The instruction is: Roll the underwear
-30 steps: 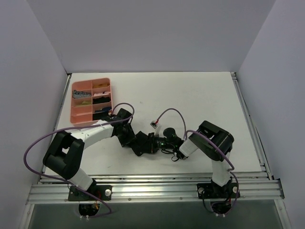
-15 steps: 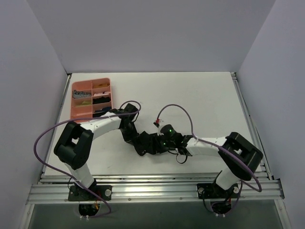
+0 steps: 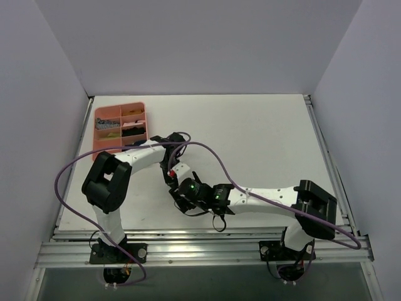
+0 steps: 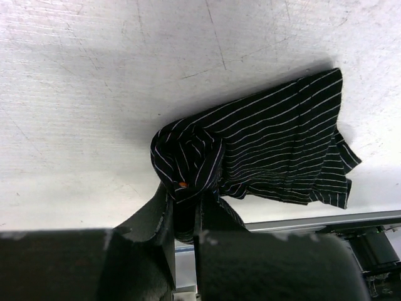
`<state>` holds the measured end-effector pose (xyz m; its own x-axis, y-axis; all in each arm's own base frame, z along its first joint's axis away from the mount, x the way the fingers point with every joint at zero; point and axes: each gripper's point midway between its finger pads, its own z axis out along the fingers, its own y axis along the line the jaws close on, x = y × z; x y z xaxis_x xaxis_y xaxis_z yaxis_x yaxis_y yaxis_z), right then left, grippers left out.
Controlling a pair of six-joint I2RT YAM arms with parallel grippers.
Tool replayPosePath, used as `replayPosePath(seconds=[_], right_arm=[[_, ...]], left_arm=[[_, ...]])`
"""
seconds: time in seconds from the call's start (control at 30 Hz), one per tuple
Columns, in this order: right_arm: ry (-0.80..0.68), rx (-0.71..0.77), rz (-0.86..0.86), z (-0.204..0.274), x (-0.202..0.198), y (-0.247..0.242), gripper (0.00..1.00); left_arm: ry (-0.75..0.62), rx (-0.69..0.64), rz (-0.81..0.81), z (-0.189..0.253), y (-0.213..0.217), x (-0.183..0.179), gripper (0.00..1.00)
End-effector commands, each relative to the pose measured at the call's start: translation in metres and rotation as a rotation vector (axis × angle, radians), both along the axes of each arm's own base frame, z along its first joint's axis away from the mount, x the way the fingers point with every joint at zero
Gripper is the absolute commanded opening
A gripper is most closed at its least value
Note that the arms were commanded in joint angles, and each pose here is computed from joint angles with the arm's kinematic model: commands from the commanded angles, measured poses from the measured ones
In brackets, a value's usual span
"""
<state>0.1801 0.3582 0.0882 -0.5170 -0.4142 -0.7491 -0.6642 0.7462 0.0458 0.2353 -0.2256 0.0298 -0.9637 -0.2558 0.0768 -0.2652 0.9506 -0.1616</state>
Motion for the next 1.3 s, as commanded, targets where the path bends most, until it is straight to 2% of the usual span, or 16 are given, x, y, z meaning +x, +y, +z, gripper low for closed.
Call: replayPosePath(seconds=[0.0,0.37,0.53,0.63,0.67,0.7,0.73,0.8,0.83,0.9,0.93,1.03,1.07,1.27], right_arm=[[-0.105,-0.196,0.003,-0.012,0.014,-0.013,0.58],[-0.16,-0.329,0.067,-0.043,0.012,0.012,0.56],[-0.186,-0.354,0.015,-0.05,0.014,0.01,0.49],[-0.173,-0.341,-0.016,-0.054,0.013,0.005,0.31],[-0.162,-0.35,-0.026,-0.06,0.011,-0.002,0.23],[-0.142,-0.335,-0.055,-0.064,0.01,-0.007,0.07],[-0.125,-0.31,-0.073,-0.063,0.01,-0.01,0.02],[-0.031,-0.266,-0.1,-0.083,0.001,-0.026,0.0],[-0.003,-0.194,-0.114,-0.08,0.0,-0.023,0.0],[0.14,-0.106,-0.123,-0.102,-0.012,-0.035,0.0],[0.182,-0.067,-0.122,-0.105,-0.016,-0.038,0.0],[0.319,0.01,-0.127,-0.127,-0.03,-0.051,0.0],[0.338,0.022,-0.133,-0.131,-0.031,-0.052,0.0],[0.485,0.114,-0.13,-0.152,-0.045,-0.055,0.0]], left_arm=[[0.095,0.101,-0.043,-0.011,0.018,-0.021,0.02],[0.122,0.13,-0.051,-0.017,0.02,-0.026,0.02],[0.138,0.136,-0.054,-0.021,0.02,-0.03,0.02],[0.139,0.144,-0.053,-0.021,0.022,-0.031,0.02],[0.14,0.144,-0.055,-0.02,0.023,-0.031,0.02],[0.141,0.144,-0.052,-0.02,0.023,-0.032,0.02],[0.143,0.137,-0.045,-0.018,0.022,-0.032,0.03],[0.136,0.099,-0.019,-0.015,0.019,-0.033,0.07],[0.133,0.077,0.012,-0.013,0.021,-0.031,0.13],[0.099,0.016,0.062,-0.005,0.019,-0.029,0.23],[0.08,0.01,0.079,-0.002,0.022,-0.026,0.35],[-0.026,0.009,0.112,0.016,0.03,-0.014,0.46],[-0.066,-0.003,0.115,0.025,0.03,-0.011,0.53],[-0.141,0.03,0.148,0.035,0.043,-0.006,0.61]])
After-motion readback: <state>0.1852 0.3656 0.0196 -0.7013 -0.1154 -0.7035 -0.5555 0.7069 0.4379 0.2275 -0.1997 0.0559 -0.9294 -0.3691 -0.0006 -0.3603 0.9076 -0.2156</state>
